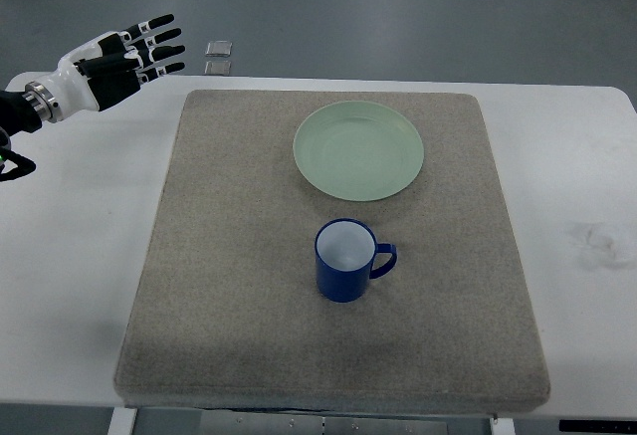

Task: Place cup left of plate with left hand
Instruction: 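Reach the left hand toward the blue mug below the plate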

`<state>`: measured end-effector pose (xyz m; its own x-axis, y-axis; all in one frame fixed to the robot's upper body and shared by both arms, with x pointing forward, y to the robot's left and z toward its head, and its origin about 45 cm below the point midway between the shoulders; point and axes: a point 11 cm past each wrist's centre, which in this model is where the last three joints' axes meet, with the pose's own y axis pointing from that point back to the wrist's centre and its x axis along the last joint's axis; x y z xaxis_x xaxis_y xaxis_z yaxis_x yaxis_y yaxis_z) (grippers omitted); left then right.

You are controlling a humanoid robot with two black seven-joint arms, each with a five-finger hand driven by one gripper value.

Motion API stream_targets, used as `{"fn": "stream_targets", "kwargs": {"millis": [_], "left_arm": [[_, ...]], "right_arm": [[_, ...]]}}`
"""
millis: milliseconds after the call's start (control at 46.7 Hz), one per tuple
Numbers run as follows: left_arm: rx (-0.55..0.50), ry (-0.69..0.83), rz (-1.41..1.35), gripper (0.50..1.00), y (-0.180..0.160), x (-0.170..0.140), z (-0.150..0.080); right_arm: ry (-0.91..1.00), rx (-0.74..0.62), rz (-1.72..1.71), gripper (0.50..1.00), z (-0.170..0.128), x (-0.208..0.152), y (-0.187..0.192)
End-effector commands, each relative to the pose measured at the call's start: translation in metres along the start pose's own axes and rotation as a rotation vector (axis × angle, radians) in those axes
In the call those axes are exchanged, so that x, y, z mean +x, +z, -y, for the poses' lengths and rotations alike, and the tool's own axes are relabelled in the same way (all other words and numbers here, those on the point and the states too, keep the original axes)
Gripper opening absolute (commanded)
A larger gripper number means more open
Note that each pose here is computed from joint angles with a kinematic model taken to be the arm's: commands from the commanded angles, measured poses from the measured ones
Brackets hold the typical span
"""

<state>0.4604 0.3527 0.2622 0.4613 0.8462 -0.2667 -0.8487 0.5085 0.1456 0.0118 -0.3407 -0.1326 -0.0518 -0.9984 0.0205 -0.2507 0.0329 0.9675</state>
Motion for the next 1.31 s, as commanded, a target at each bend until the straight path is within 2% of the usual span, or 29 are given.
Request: {"fn": "stream_targets", "kwargs": {"millis": [0, 193, 450, 642, 1135, 1285], "left_arm": [[0.005, -0.049, 0.051, 0.999, -0.005, -0.013, 0.0], [0.035, -0.106, 0.127, 0.999, -0.033, -0.03, -0.017], [0.067, -0.116, 0.121, 0.999, -0.061, -0.033, -0.036], [0.1, -0.186, 0.131, 0.996, -0.088, -0.058, -0.051], [0.097, -0.353, 0.225, 0.996, -0.103, -0.119, -0.033], [0.123, -0.377, 0.246, 0.999, -0.116, -0.128, -0.035]], "right_arm": [[0.0, 0.001, 0.0, 0.932, 0.0, 0.0, 0.0], [0.0, 0.001, 0.0, 0.932, 0.0, 0.0, 0.0], [0.0, 0.001, 0.0, 0.932, 0.0, 0.0, 0.0], [0.0, 0.001, 0.0, 0.932, 0.0, 0.0, 0.0], [0.0, 0.001, 0.0, 0.932, 0.0, 0.0, 0.0], [0.0, 0.001, 0.0, 0.932, 0.0, 0.0, 0.0]]}}
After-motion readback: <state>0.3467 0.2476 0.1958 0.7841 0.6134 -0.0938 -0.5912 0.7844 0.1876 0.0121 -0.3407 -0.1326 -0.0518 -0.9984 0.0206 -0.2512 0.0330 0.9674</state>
